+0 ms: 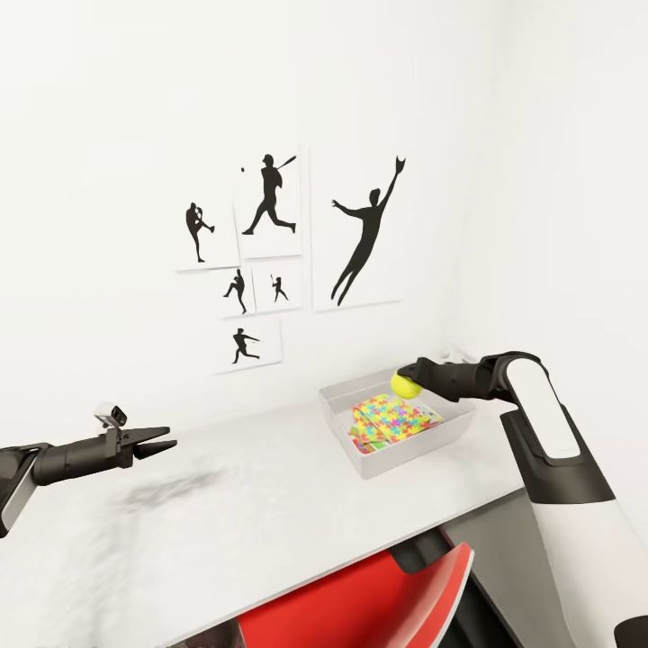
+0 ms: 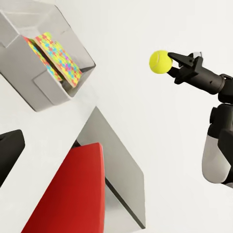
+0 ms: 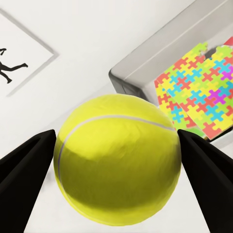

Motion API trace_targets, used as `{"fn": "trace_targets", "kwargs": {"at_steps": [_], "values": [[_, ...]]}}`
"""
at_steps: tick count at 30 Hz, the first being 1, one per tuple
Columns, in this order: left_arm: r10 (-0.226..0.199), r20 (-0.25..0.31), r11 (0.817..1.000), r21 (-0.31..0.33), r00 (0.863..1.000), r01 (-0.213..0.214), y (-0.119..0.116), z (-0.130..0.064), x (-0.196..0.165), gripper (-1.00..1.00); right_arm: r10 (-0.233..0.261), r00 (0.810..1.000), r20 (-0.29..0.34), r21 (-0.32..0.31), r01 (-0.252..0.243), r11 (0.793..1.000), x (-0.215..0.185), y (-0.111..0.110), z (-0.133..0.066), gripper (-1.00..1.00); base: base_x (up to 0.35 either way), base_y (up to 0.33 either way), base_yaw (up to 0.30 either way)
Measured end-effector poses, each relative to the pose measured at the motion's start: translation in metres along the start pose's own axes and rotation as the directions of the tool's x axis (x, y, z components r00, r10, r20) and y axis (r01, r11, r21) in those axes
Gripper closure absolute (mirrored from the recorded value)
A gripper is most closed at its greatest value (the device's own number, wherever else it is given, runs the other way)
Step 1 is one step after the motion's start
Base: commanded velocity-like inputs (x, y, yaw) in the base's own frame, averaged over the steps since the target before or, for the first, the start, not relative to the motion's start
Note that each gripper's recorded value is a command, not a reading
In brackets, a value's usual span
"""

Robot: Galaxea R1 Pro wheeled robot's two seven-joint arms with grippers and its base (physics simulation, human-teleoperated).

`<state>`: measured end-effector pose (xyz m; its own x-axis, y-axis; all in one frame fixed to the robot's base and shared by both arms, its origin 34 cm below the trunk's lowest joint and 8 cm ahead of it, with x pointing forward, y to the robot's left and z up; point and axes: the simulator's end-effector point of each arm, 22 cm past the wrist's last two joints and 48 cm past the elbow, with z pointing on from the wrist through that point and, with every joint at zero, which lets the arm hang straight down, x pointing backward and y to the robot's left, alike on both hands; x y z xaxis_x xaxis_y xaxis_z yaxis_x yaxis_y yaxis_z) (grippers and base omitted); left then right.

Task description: Put all the toys in the child's room - the three board games (two on the bed and one on the table), the two jigsaw puzzles on the table, and the tennis ball on the table - inside the toy box on the table in the child's room.

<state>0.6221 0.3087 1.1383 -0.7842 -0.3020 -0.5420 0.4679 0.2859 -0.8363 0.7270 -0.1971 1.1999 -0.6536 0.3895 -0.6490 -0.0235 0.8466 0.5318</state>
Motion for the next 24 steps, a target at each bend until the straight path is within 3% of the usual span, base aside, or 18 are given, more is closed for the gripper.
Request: {"fn": "trace_targets", "kwargs": {"at_steps": [6,14,24], "values": [[0.000,0.000,1.000,0.000,1.000,0.000,-0.0002,-0.0001,0.0001,-1.00,-0.001,1.000,0.000,-0.001,0.001,1.000,0.0003,0.0003,-0.0003,1.00,0.052,-0.055,0.001],[0.000,-0.001,1.000,0.000,1.000,0.000,-0.0002,0.0004,0.0005,-1.00,-0.003,1.000,0.000,0.000,0.003,1.000,0.0006,0.0004,-0.0007,1.00,0.209,-0.157,0.011],[0.000,0.000,1.000,0.001,1.000,0.000,-0.0002,0.0006,0.0003,-1.00,-0.003,1.000,-0.002,0.003,0.003,1.000,0.0009,-0.0017,-0.0002,1.00,0.163,-0.077,0.183]]}}
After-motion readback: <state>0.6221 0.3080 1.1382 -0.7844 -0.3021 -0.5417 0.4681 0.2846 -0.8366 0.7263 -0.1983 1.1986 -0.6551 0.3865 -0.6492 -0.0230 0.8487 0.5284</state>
